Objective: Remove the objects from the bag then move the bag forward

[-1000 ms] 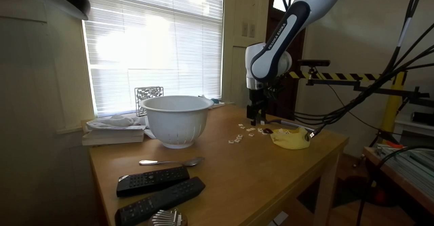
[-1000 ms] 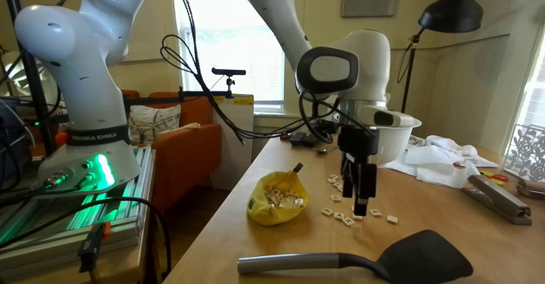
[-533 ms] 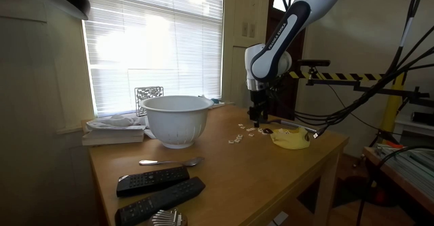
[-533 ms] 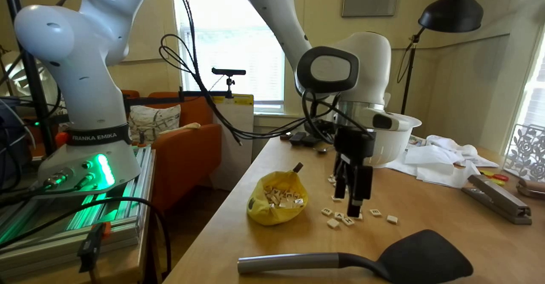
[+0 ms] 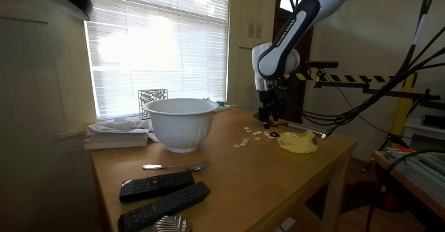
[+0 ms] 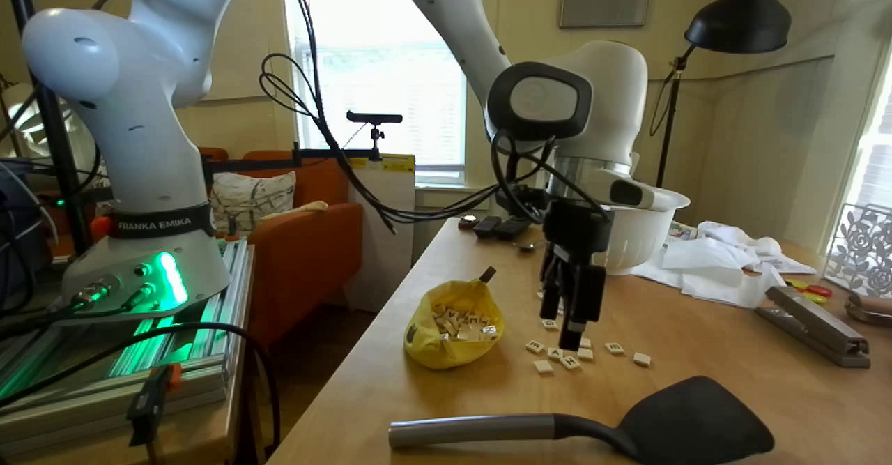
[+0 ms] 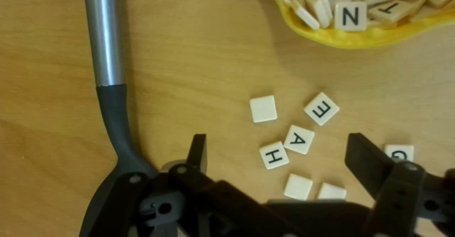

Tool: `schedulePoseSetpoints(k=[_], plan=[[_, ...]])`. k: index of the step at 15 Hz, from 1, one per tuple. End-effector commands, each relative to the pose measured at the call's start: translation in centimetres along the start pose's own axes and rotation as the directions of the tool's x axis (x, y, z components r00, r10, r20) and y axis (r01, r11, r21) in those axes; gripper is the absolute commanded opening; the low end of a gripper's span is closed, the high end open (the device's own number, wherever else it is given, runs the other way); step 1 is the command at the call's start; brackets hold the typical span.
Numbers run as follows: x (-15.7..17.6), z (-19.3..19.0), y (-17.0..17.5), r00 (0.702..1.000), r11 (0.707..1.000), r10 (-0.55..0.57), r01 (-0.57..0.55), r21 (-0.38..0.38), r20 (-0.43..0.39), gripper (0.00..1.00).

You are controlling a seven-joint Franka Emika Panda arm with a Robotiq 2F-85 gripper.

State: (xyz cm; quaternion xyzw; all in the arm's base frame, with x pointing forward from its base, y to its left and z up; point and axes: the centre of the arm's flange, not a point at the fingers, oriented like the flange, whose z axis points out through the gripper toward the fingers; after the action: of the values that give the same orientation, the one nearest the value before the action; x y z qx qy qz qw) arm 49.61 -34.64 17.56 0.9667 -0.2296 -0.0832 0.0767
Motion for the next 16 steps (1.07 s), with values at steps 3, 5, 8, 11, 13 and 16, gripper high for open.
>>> schedulePoseSetpoints(k=[3,5,8,11,13,16], plan=[[0.4,-1.4,0.2,0.992,0.994,0.046,-0.034,0.102,-0.117,1.00],[0.7,-1.3,0.0,0.981,0.988,0.096,-0.073,0.139,-0.170,1.00],[0.8,-0.7,0.0,0.973,0.982,0.141,-0.114,0.148,-0.183,1.00],[0.7,0.0,0.3,0.970,0.981,0.157,-0.131,0.143,-0.185,1.00],[0.6,0.5,0.4,0.969,0.979,0.166,-0.140,0.146,-0.181,0.80],[0.7,1.3,0.3,0.966,0.975,0.183,-0.155,0.159,-0.180,0.61]])
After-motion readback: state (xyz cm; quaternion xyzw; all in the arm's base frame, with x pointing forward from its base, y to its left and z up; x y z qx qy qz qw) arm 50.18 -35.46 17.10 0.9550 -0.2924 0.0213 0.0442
